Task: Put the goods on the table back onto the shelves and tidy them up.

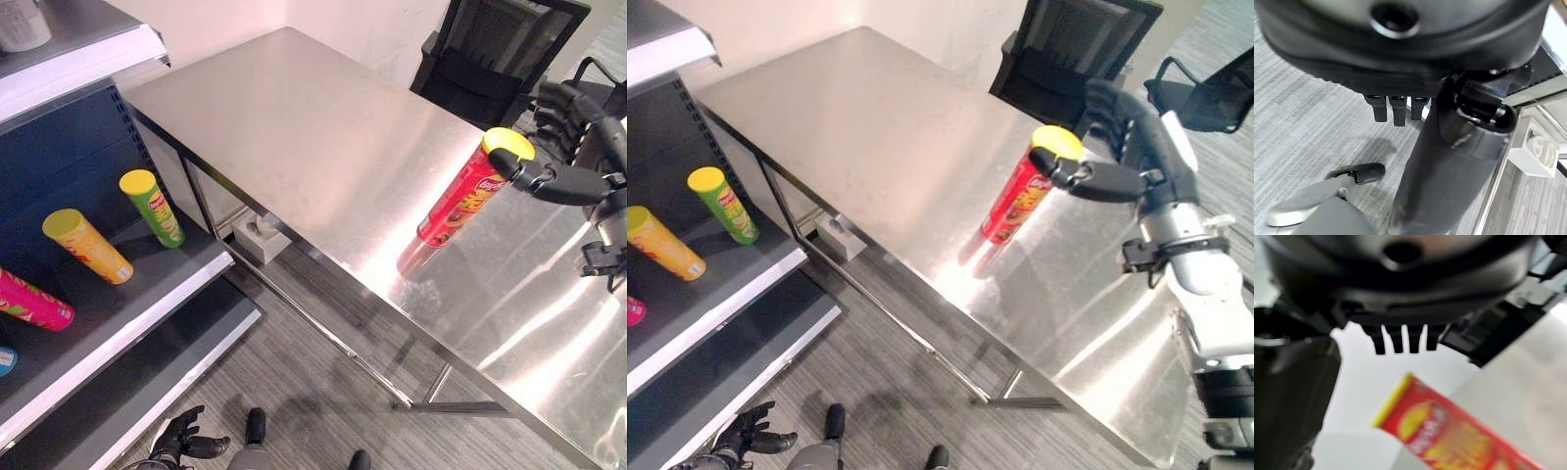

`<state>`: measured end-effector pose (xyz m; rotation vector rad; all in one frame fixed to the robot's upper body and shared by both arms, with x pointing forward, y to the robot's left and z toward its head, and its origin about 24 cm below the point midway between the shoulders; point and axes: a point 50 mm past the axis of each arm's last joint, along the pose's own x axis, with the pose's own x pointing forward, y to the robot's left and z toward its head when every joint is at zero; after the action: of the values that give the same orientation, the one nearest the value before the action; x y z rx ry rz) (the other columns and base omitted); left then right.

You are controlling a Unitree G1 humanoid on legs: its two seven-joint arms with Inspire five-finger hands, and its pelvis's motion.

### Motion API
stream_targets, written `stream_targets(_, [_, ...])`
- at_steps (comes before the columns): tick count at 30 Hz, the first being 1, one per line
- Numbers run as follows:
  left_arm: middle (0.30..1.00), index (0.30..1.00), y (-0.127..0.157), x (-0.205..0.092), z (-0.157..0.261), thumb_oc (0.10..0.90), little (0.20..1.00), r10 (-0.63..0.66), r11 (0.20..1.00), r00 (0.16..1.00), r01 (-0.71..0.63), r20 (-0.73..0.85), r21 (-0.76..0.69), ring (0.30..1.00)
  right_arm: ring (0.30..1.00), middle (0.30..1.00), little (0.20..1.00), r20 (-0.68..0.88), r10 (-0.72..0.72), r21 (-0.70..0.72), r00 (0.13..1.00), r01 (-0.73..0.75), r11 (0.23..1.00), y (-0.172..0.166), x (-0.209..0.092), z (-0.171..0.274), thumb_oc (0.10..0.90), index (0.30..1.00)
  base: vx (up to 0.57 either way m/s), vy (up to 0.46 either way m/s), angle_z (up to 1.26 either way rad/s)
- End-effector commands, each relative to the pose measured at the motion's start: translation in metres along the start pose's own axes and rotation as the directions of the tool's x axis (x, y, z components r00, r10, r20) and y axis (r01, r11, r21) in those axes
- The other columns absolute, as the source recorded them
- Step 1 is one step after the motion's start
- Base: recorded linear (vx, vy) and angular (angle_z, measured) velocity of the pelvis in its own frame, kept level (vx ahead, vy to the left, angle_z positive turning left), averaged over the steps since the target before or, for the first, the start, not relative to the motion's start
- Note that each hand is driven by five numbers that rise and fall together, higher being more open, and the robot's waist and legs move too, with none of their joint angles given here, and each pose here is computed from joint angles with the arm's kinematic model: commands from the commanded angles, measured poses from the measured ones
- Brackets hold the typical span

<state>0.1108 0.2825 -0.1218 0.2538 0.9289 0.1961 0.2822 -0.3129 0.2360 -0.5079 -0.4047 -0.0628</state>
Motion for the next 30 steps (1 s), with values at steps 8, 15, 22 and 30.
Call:
stream_targets(8, [0.9,0.9,0.004,-0.003,-0.006,0.8,0.9,-0.012,0.997,1.0,0.011,0.01,0.073,0.9,0.9,0.9,0.9,0.12,-0.032,-0.149,0.992,0.05,0.987,-0.026,0.01,0.034,0.8,0.9,0.03,0.052,-0.11])
stream_targets(15, [0.9,0.9,0.003,-0.002,-0.004,0.8,0.9,-0.017,0.997,1.0,0.016,0.013,0.079,0.9,0.9,0.9,0.9,0.097,0.011,-0.123,0.995,0.001,0.992,-0.013,0.01,0.027,0.8,0.9,0.01,0.015,-0.01])
stream_targets(22, [0.9,0.9,0.003,-0.002,-0.003,0.8,0.9,-0.014,0.997,1.0,0.012,0.016,0.077,0.9,0.9,0.9,0.9,0.062,-0.009,-0.107,0.998,0.016,0.994,-0.009,0.014,0.016,0.8,0.9,0.0,0.0,0.0])
stream_targets(30, [0.9,0.9,-0.001,-0.002,-0.004,0.8,0.9,-0.021,0.997,1.0,0.02,0.01,0.073,0.9,0.9,0.9,0.9,0.035,-0.062,-0.078,0.997,0.065,0.995,-0.006,0.019,0.006,0.8,0.9,0.01,-0.001,0.02])
